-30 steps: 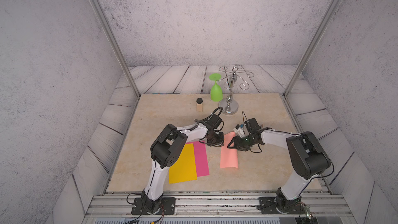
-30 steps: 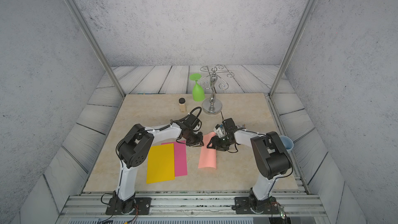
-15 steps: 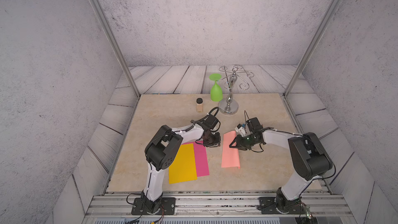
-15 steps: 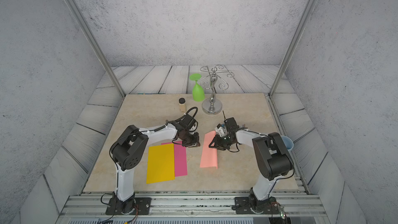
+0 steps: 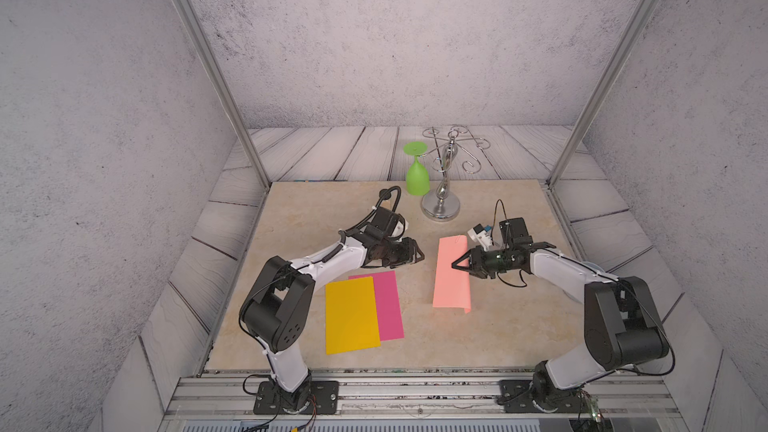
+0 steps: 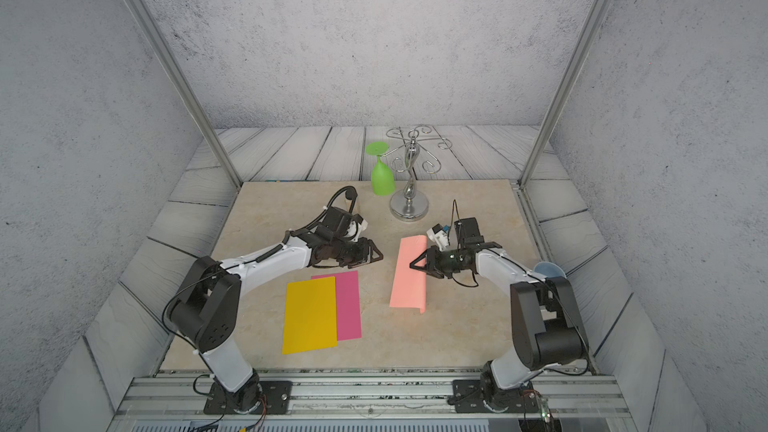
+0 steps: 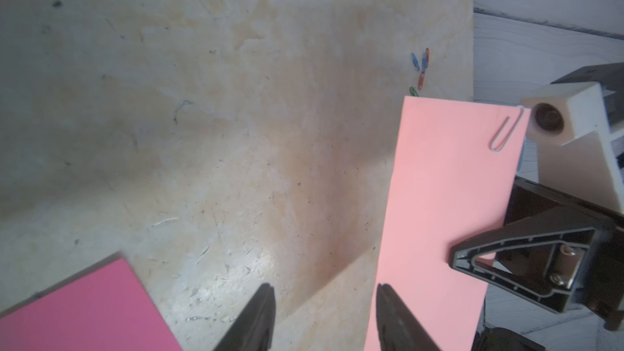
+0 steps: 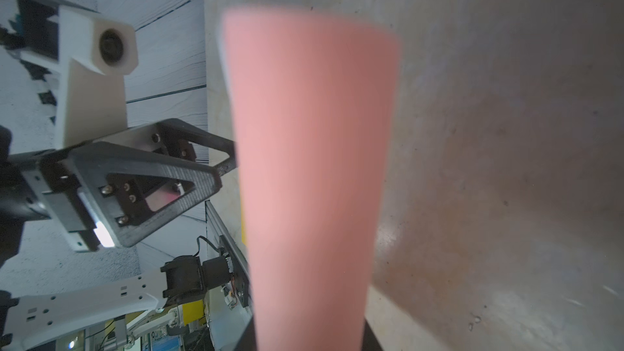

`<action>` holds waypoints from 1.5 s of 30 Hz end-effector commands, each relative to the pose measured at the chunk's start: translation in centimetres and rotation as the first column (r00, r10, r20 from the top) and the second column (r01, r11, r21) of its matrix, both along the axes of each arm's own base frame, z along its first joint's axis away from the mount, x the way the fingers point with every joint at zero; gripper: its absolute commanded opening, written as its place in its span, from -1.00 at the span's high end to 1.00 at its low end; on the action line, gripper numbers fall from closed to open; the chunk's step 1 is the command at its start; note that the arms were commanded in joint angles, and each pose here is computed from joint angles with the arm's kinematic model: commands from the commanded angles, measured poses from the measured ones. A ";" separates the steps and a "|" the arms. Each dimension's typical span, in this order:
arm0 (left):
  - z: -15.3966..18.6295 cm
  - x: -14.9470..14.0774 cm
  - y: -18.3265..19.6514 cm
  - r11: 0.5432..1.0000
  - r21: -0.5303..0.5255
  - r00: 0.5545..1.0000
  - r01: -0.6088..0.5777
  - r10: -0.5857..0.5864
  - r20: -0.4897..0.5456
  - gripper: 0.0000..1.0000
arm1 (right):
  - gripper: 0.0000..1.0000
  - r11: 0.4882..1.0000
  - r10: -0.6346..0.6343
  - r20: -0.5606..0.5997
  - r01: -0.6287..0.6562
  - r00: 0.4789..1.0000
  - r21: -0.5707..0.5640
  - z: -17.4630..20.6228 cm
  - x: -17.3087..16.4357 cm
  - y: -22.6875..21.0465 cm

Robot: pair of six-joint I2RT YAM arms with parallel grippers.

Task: Unclip the paperclips from the documents
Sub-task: Pick up the document from the center of the board.

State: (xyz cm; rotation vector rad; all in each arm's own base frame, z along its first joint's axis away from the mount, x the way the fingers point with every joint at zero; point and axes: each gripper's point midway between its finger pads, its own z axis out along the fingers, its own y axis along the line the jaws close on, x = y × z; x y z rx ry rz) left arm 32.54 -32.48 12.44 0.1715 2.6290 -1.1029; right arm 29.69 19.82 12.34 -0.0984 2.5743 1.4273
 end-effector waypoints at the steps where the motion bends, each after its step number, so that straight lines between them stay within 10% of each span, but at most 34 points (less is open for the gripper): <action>1: 3.6 0.5 -1.5 0.988 -0.135 0.993 0.069 -0.055 0.100 -0.09 | 0.37 0.992 0.058 0.053 -0.064 0.997 0.107 3.4 -0.9 0.9; 19: 7.5 0.4 -4.0 0.930 -0.337 0.985 0.146 -0.104 0.139 -0.11 | 0.38 0.955 0.150 0.120 -0.175 0.981 0.238 6.8 -2.0 3.3; 45: 10.2 -1.8 -6.1 0.868 -0.412 0.957 0.275 -0.205 0.207 0.44 | 0.42 0.952 0.203 0.114 -0.223 0.972 0.209 6.4 -1.6 4.8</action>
